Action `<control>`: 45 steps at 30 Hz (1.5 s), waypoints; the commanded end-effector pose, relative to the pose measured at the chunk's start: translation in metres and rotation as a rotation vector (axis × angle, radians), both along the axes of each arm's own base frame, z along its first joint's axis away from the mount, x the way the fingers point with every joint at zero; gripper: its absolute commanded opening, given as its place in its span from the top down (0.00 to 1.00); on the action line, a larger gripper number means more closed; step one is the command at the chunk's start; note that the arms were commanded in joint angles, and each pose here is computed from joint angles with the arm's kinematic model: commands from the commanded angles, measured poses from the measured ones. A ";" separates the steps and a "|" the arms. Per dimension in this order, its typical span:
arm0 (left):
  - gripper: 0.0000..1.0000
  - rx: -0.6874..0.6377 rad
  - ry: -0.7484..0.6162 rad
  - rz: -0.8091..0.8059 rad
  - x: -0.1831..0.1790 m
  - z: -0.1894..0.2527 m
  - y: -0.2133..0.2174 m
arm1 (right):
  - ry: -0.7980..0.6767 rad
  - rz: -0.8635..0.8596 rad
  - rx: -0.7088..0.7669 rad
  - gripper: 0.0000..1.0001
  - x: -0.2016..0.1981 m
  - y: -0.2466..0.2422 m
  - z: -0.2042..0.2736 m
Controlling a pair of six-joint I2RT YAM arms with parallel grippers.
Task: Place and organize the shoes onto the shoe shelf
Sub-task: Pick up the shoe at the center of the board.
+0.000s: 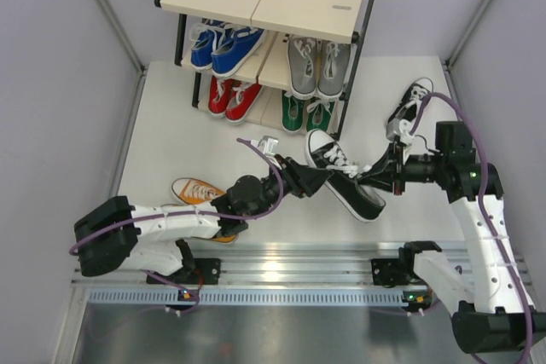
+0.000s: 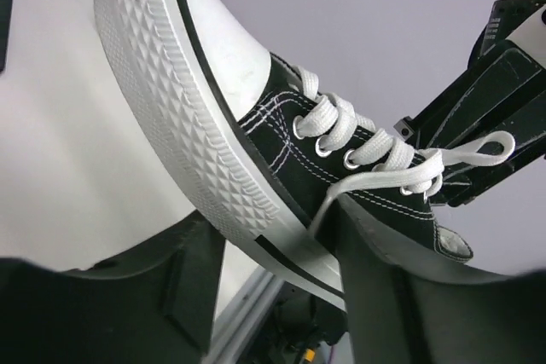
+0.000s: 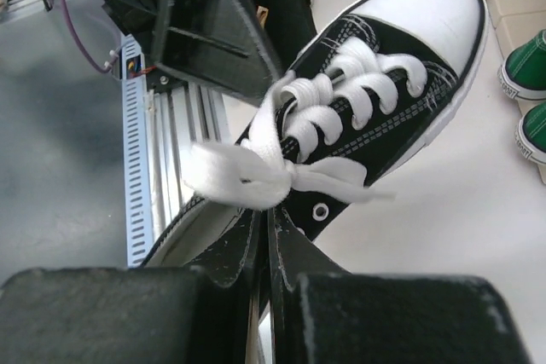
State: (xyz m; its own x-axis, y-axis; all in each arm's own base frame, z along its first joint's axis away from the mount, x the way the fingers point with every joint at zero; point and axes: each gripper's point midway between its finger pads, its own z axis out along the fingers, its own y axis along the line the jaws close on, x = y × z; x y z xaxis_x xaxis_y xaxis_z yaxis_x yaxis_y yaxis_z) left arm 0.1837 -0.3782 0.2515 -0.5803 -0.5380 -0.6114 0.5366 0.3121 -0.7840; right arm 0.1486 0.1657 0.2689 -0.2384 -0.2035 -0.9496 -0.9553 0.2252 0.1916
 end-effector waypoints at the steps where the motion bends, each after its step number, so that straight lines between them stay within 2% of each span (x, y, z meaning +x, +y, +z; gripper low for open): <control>1: 0.48 -0.181 -0.114 -0.006 -0.006 0.057 0.007 | -0.084 0.066 0.008 1.00 -0.011 0.006 0.006; 3: 0.63 -0.170 -0.123 -0.014 -0.008 0.057 0.008 | -0.092 0.065 -0.007 1.00 -0.012 0.006 0.004; 4: 0.74 -0.160 -0.129 -0.017 -0.009 0.057 0.009 | -0.095 0.066 -0.012 1.00 -0.013 0.005 0.003; 6: 0.83 -0.114 -0.172 -0.022 -0.012 0.056 0.012 | -0.102 0.077 -0.032 1.00 -0.016 0.005 -0.002; 7: 0.94 -0.085 -0.209 -0.031 -0.015 0.056 0.015 | -0.106 0.080 -0.048 1.00 -0.017 0.004 -0.006; 8: 1.00 -0.065 -0.226 -0.025 -0.014 0.053 0.016 | -0.111 0.078 -0.054 1.00 -0.017 0.003 -0.007; 9: 1.00 -0.050 -0.247 -0.044 -0.019 0.055 0.020 | -0.111 0.077 -0.059 1.00 -0.016 0.003 -0.008; 10: 1.00 -0.019 -0.283 -0.054 -0.021 0.052 0.023 | -0.119 0.074 -0.064 0.96 -0.017 0.003 -0.007; 12: 1.00 0.008 -0.316 -0.080 -0.028 0.053 0.031 | -0.126 0.063 -0.079 0.82 -0.016 0.001 -0.007; 13: 1.00 0.084 -0.330 -0.113 -0.029 0.039 0.032 | -0.138 0.061 -0.081 0.63 -0.015 0.001 -0.001; 14: 1.00 0.117 -0.340 -0.127 -0.030 0.035 0.034 | -0.141 0.059 -0.083 0.53 -0.014 0.001 0.002; 15: 1.00 0.130 -0.362 -0.146 -0.033 0.038 0.041 | -0.135 0.061 -0.083 0.38 -0.016 0.000 0.005; 16: 1.00 0.212 -0.370 -0.201 -0.039 0.021 0.042 | -0.152 0.064 -0.082 0.31 -0.013 0.001 0.012; 18: 1.00 0.250 -0.388 -0.238 -0.044 0.020 0.050 | -0.146 0.074 -0.070 0.12 -0.014 0.002 0.018; 20: 1.00 0.318 -0.407 -0.324 -0.055 0.005 0.053 | -0.144 0.107 -0.037 0.04 -0.013 0.006 0.024; 23: 1.00 0.343 -0.450 -0.388 -0.067 0.006 0.057 | -0.068 0.147 -0.011 0.01 -0.009 0.017 0.020; 28: 1.00 0.315 -0.466 -0.443 -0.077 0.010 0.054 | -0.009 0.207 -0.049 0.00 -0.007 0.035 0.005; 38: 1.00 0.296 -0.450 -0.515 -0.081 0.010 0.038 | 0.009 0.315 -0.084 0.01 -0.012 0.065 -0.003; 44: 1.00 0.267 -0.472 -0.489 -0.076 0.020 0.034 | 0.046 0.339 -0.109 0.05 -0.013 0.075 -0.015; 45: 1.00 0.262 -0.476 -0.487 -0.075 0.023 0.034 | 0.058 0.345 -0.114 0.09 -0.015 0.077 -0.018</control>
